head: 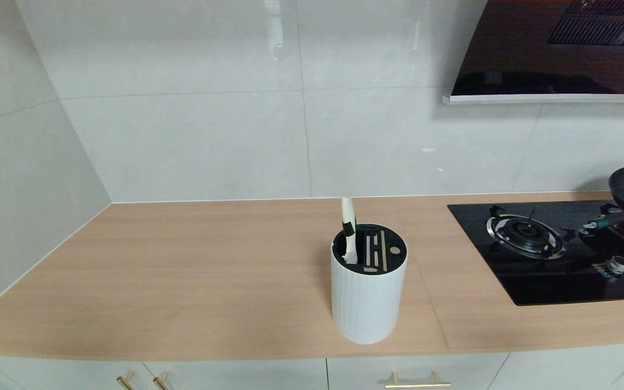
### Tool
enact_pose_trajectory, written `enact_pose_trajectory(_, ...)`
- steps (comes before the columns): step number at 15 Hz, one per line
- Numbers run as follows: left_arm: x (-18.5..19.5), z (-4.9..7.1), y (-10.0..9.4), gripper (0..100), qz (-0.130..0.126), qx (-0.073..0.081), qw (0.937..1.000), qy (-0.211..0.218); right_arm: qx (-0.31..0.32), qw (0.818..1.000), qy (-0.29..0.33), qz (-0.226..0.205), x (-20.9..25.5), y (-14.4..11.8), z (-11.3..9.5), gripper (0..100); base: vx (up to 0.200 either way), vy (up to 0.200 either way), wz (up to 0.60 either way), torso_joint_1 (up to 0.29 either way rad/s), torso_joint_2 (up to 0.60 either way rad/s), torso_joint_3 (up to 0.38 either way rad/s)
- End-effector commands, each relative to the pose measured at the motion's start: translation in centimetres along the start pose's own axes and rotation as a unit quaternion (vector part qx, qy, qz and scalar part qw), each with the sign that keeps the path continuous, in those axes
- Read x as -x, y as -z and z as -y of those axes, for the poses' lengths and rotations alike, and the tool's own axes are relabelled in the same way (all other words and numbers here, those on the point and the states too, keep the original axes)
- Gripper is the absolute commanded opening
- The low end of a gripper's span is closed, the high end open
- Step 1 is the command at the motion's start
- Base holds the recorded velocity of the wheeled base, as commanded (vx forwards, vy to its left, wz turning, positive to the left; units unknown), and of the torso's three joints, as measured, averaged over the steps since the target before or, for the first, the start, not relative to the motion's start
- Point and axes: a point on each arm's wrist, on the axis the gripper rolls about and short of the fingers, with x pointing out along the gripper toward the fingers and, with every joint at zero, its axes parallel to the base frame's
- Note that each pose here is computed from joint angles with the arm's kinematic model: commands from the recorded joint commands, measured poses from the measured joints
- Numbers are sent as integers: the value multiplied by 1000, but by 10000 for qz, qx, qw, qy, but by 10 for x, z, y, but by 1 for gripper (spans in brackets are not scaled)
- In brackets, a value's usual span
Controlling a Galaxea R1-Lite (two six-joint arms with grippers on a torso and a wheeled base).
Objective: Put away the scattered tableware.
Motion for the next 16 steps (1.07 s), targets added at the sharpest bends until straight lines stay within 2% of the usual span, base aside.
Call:
enact_pose_trajectory(1,58,8,26,100,325,-39,9993,-191,-29,9972,418,625,31,5,5,100,0,0,0,0,0,0)
enact_pose_trajectory(2,56,8,28,100,387,-20,9983,-433,102,9964,521,654,38,12,5,100,0,0,0,0,0,0)
enact_pose_trajectory(3,55,8,31,100,557,-44,9965,-627,252,9956,556,706,47,22,6,100,0,0,0,0,0,0)
enact_pose_trajectory(4,58,11,37,100,626,-181,9956,-668,338,9955,646,609,48,32,5,100,0,0,0,0,0,0)
enact_pose_trajectory(5,63,13,47,100,622,-396,9949,-685,374,9927,838,783,57,39,4,100,0,0,0,0,0,0)
enact_pose_trajectory(6,62,11,58,100,484,-406,9946,-826,393,9932,893,636,54,47,4,100,0,0,0,0,0,0)
enact_pose_trajectory(8,55,3,75,100,460,-360,9876,-1458,397,9906,1214,481,48,66,5,100,0,0,0,0,0,0)
enact_pose_trajectory(9,51,0,91,100,319,-428,9876,-1477,446,9910,1210,351,43,83,5,100,0,0,0,0,0,0)
enact_pose_trajectory(10,49,-2,98,100,235,-473,9875,-1487,473,9910,1209,326,42,89,5,100,0,0,0,0,0,0)
enact_pose_trajectory(11,46,-6,119,100,-10,-606,9868,-1504,499,9914,1183,243,42,91,4,100,0,0,0,0,0,0)
enact_pose_trajectory(12,46,-7,126,100,-235,-564,9865,-1517,495,9921,1134,195,41,93,4,100,0,0,0,0,0,0)
enact_pose_trajectory(13,46,-8,130,100,-465,-618,9860,-1479,543,9943,916,-27,41,97,3,100,0,0,0,0,0,0)
enact_pose_trajectory(14,47,-8,136,100,-764,-702,9836,-1476,581,9951,741,-305,41,103,3,100,0,0,0,0,0,0)
enact_pose_trajectory(15,49,-9,143,100,-1242,-798,9780,-1475,632,9933,642,-717,42,112,2,100,0,0,0,0,0,0)
enact_pose_trajectory(16,48,-9,142,100,-1104,-854,9794,-1458,597,9938,646,-685,42,111,2,100,0,0,0,0,0,0)
